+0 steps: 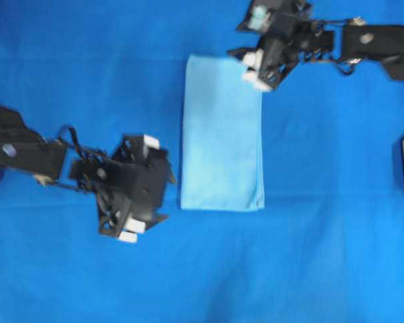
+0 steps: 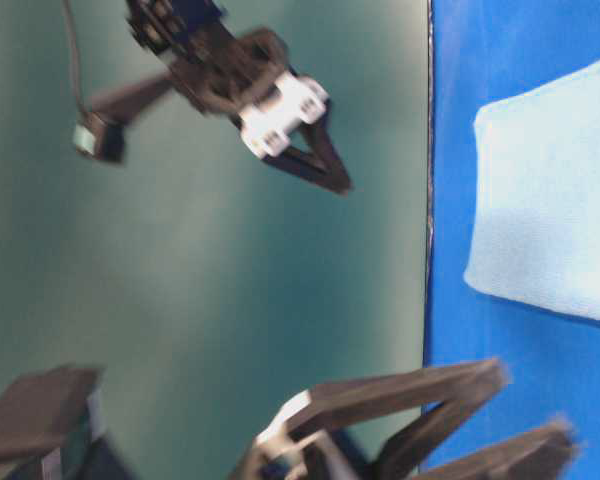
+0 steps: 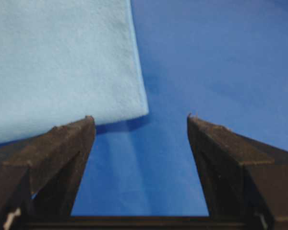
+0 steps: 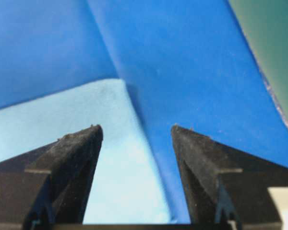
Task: Fold the light blue towel.
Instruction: 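Open both grippers and retract them to the sides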
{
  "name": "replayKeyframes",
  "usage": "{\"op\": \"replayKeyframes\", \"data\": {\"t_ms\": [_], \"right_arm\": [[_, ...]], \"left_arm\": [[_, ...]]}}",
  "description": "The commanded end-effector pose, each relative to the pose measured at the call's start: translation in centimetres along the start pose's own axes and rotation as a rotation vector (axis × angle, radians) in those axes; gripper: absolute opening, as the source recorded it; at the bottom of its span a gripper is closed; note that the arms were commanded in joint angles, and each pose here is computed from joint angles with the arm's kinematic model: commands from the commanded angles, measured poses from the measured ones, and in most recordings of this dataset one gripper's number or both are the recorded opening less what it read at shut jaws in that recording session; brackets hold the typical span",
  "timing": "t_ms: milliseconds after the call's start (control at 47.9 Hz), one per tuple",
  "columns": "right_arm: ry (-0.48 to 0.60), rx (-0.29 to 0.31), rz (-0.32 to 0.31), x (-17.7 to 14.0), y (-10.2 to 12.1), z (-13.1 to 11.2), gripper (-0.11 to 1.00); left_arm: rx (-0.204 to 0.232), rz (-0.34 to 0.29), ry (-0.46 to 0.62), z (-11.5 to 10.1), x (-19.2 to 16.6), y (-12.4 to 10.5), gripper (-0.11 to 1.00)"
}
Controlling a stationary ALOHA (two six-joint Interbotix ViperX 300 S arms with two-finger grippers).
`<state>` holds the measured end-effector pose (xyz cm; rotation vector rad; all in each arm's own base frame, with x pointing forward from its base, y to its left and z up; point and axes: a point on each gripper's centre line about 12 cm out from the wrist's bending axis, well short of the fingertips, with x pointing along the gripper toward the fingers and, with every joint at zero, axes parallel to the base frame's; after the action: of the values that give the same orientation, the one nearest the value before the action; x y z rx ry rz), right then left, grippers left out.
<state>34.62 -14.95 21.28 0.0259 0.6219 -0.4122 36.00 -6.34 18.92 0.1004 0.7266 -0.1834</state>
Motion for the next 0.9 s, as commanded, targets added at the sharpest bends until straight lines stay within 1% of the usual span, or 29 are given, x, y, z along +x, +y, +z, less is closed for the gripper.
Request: {"op": "replayKeyframes", "data": {"t_ms": [0, 84, 271, 355, 439, 564, 626, 877], "right_arm": [[-0.070, 0.006, 0.018, -2.8, 0.7, 1.2, 0.62], [-0.101, 0.021, 0.043, -5.0, 1.4, 0.7, 0.62], [-0.175, 0.060, 0.115, -9.2, 2.9, -1.1, 0.62], [-0.200, 0.078, 0.134, -10.8, 3.2, -2.0, 0.61], [-0.218, 0.093, 0.142, -11.9, 3.1, -3.0, 0.61], [-0.233, 0.108, 0.163, -12.8, 3.2, -4.5, 0.62], [-0.233, 0.116, 0.172, -12.8, 3.3, -4.9, 0.61], [-0.220, 0.117, 0.178, -12.2, 3.4, -4.9, 0.61]], "left_arm": [[-0.015, 0.017, -0.073, 1.2, -2.0, 0.7, 0.73], [-0.032, 0.043, -0.121, 1.2, -3.2, 1.7, 0.73], [-0.077, 0.125, -0.293, 0.1, -6.3, 4.2, 0.72], [-0.093, 0.166, -0.377, -0.8, -8.3, 5.1, 0.72], [-0.117, 0.196, -0.433, -1.5, -9.9, 5.7, 0.72], [-0.166, 0.235, -0.498, -3.2, -11.7, 6.4, 0.71], [-0.183, 0.237, -0.516, -3.7, -12.1, 6.4, 0.71], [-0.193, 0.235, -0.505, -4.3, -11.9, 6.3, 0.71]]}}
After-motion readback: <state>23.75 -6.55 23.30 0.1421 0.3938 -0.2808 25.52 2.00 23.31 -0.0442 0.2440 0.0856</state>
